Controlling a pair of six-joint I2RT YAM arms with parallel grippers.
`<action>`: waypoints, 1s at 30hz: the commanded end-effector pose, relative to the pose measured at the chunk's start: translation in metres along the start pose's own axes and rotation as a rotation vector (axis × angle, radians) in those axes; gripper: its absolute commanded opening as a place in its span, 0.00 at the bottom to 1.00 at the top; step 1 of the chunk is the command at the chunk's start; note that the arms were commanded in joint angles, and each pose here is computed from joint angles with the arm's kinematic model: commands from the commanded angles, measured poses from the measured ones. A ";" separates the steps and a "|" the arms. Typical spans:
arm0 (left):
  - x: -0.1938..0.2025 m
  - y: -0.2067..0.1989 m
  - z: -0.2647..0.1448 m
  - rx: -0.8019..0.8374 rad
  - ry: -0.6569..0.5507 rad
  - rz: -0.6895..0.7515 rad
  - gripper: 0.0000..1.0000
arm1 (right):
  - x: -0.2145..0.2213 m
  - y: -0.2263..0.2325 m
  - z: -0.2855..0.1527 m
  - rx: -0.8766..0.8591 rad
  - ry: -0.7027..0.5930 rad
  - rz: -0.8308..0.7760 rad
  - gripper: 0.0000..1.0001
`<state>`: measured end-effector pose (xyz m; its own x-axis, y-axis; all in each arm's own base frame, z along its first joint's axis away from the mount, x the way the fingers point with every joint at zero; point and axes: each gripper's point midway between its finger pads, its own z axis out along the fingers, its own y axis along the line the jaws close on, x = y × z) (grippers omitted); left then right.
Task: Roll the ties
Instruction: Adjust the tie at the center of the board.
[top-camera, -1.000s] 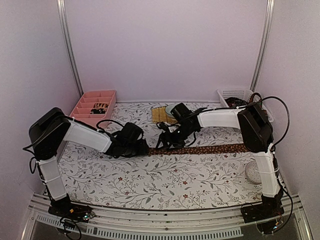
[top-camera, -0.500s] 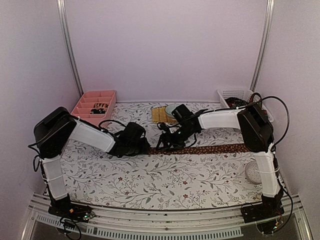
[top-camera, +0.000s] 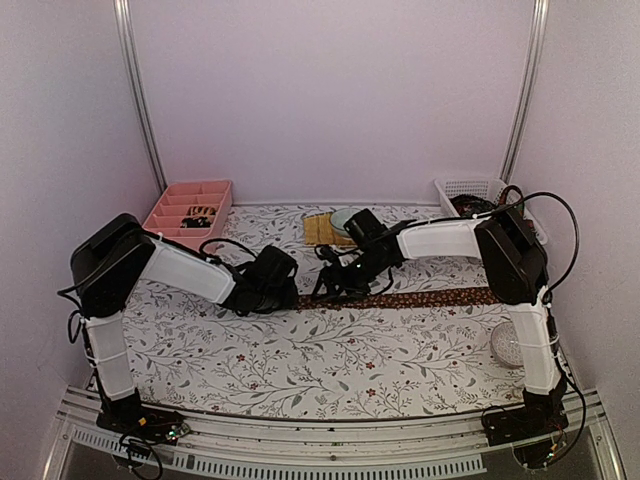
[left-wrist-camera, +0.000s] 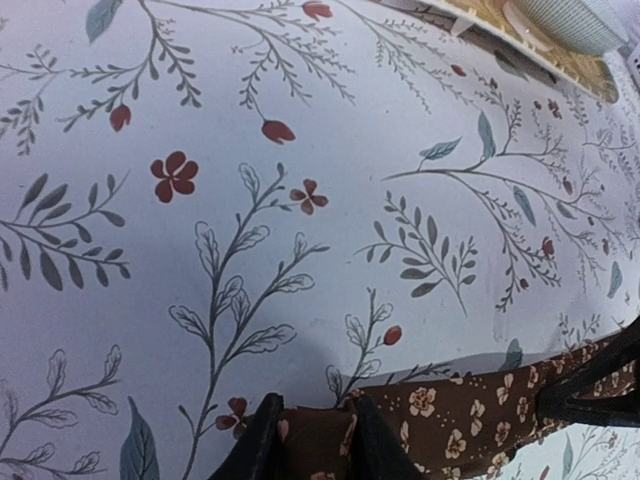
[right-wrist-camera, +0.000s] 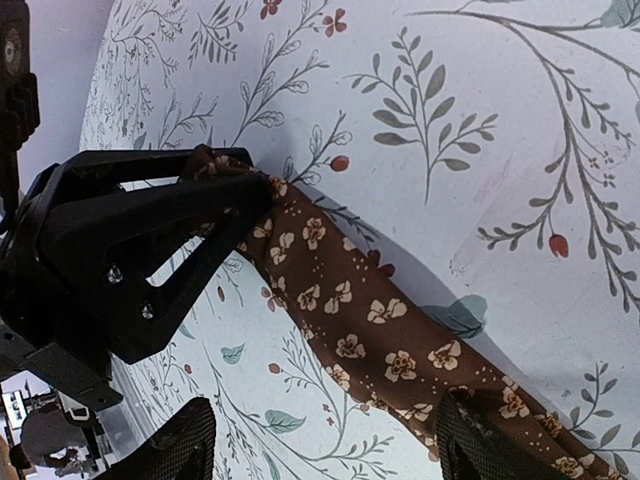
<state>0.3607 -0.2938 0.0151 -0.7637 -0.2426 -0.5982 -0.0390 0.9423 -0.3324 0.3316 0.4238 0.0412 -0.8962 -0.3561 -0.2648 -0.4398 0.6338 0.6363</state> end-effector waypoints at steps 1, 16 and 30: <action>0.037 0.042 0.002 -0.203 0.096 0.129 0.24 | 0.008 -0.004 -0.021 0.104 -0.018 0.002 0.76; 0.022 0.012 -0.021 -0.428 -0.049 0.464 0.27 | -0.008 0.023 -0.058 0.101 -0.102 -0.031 0.79; -0.014 -0.035 -0.053 -0.182 -0.166 0.347 0.54 | -0.032 0.046 -0.086 0.000 -0.160 -0.031 0.81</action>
<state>0.3325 -0.2982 0.0480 -0.6769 0.1512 -0.7204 0.0640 0.9871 0.1470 0.3372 0.4008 0.0515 -0.9114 -0.3143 -0.2655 -0.4114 0.7066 0.5758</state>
